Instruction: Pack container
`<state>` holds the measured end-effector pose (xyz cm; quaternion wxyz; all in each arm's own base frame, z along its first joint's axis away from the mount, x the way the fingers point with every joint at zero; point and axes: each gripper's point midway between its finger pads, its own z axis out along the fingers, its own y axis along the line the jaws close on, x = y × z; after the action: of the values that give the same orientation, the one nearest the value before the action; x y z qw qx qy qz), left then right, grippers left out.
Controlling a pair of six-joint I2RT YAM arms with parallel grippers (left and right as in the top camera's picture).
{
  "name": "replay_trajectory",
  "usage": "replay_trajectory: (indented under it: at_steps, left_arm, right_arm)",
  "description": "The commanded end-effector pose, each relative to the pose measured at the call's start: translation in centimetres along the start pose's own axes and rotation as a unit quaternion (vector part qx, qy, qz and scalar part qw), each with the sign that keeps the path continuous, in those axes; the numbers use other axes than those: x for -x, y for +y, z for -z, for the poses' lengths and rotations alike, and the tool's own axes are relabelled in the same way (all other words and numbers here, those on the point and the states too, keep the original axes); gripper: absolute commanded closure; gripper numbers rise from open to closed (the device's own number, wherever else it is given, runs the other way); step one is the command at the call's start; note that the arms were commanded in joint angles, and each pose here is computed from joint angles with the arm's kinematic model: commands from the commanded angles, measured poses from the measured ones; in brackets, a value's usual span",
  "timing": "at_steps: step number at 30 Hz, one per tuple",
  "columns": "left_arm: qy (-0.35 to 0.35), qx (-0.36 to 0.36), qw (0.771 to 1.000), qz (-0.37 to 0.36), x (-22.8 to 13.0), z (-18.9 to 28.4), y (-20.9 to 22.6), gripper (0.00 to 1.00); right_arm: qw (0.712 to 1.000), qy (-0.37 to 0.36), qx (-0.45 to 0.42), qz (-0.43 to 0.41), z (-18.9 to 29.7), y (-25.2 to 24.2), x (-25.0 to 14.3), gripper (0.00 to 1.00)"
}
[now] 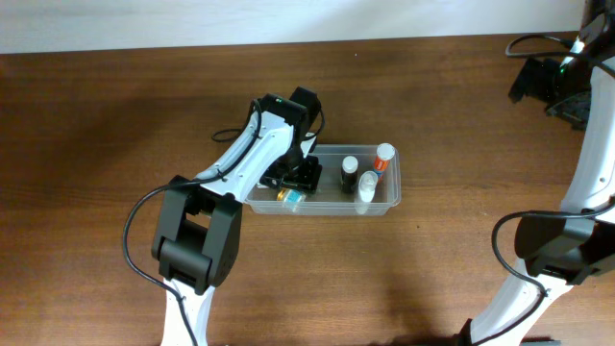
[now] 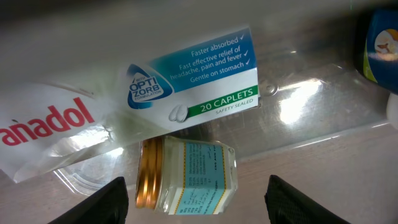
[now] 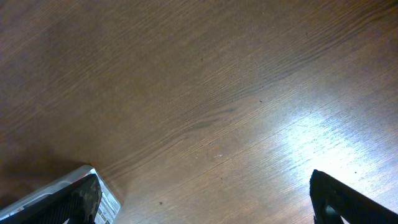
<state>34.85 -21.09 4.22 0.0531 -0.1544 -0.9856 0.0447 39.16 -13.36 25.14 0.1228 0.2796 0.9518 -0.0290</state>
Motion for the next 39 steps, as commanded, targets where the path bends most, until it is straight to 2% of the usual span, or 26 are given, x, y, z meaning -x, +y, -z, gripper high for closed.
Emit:
replay_trajectory:
  at_steps: [1,11,13,19,25,31,33,35,39]
  left_arm:
    - [0.019,-0.004,1.0,-0.008,-1.08,-0.61,-0.01,0.29]
    - [0.016,-0.003,1.0,-0.008,-0.95,-0.75,0.03,0.3]
    - [0.019,-0.002,1.0,-0.006,-1.08,-0.9,0.1,0.34]
    - [0.023,0.012,1.0,-0.002,-1.38,-1.21,0.64,0.36]
    - [0.025,0.012,1.0,-0.002,-1.46,-1.29,0.67,0.52]
    - [0.025,0.012,1.0,-0.002,-1.47,-1.29,0.62,0.52]
    - [0.025,0.012,1.0,-0.002,-1.48,-1.29,0.63,0.43]
    - [0.027,0.012,1.0,-0.002,-1.58,-1.29,0.66,0.25]
    - [0.033,0.013,0.999,-0.002,-1.89,-1.49,0.72,0.16]
  right_arm:
    - [1.0,-0.018,-0.001,-0.002,1.47,-0.35,-0.04,0.02]
    - [1.0,-0.018,-0.001,-0.002,1.47,-0.35,-0.03,0.02]
    - [1.0,-0.018,-0.001,-0.002,1.47,-0.35,-0.04,0.02]
    - [1.0,-0.018,-0.001,-0.002,1.47,-0.35,-0.04,0.02]
    - [1.0,-0.018,-0.001,-0.002,1.47,-0.35,-0.04,0.02]
    - [1.0,-0.018,-0.001,-0.002,1.47,-0.35,-0.03,0.02]
    - [1.0,-0.018,-0.001,-0.002,1.47,-0.35,-0.04,0.02]
    - [1.0,-0.018,-0.001,-0.002,1.47,-0.35,-0.03,0.02]
    - [1.0,-0.018,-0.001,-0.002,1.47,-0.35,-0.04,0.02]
